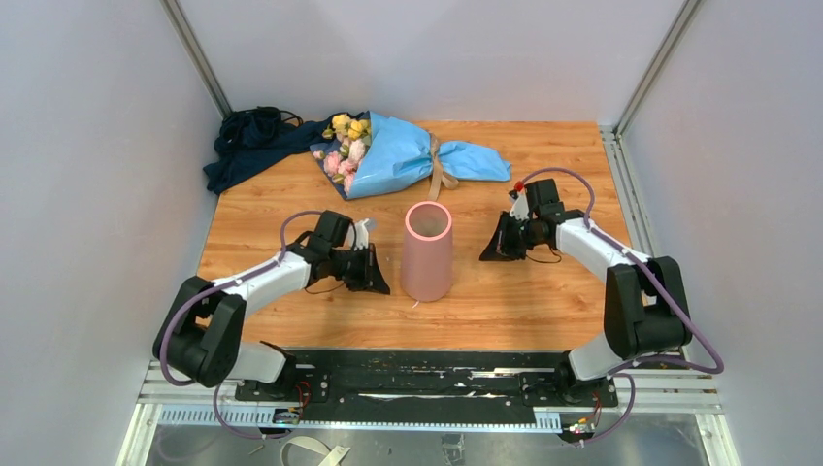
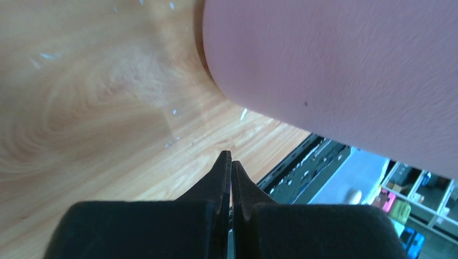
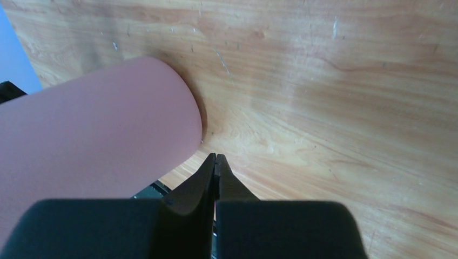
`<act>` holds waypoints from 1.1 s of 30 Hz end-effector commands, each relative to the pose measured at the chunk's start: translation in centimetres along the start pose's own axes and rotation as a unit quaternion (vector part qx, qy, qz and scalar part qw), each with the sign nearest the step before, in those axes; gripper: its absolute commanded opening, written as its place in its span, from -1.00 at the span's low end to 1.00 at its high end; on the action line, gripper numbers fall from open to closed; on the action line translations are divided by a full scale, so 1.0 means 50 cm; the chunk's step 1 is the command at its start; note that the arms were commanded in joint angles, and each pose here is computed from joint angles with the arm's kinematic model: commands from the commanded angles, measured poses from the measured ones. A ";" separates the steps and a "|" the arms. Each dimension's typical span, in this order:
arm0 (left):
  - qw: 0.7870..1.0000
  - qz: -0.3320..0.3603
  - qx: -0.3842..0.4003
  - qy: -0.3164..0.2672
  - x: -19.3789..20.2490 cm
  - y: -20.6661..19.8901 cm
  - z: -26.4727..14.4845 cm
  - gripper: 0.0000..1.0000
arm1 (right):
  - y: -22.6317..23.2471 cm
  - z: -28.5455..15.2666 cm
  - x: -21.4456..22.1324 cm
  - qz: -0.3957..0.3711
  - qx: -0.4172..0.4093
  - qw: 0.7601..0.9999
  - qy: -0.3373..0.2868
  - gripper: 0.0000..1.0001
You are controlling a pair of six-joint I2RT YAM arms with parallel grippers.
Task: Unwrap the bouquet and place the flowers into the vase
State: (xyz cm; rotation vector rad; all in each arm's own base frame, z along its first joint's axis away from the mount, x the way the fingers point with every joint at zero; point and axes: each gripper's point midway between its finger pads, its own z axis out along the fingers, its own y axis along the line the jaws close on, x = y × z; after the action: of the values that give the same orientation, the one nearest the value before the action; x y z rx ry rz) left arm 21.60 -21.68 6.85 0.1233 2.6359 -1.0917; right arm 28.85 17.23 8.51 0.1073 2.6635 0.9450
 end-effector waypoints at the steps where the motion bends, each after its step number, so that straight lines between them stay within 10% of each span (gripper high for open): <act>1: 0.999 0.015 0.020 0.025 0.042 -0.009 0.016 -1.00 | 0.006 -0.014 0.046 -0.015 -0.005 1.000 0.022 -1.00; 33: 0.996 0.021 0.037 0.077 0.009 0.010 0.192 -1.00 | -0.025 -0.090 0.014 -0.032 0.075 0.995 -0.053 -1.00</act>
State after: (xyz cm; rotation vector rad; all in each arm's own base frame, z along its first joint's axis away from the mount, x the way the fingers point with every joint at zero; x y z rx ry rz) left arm 22.76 -27.17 1.78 0.2515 2.6870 -1.2945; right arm 26.47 15.29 9.67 0.0524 2.6548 0.8035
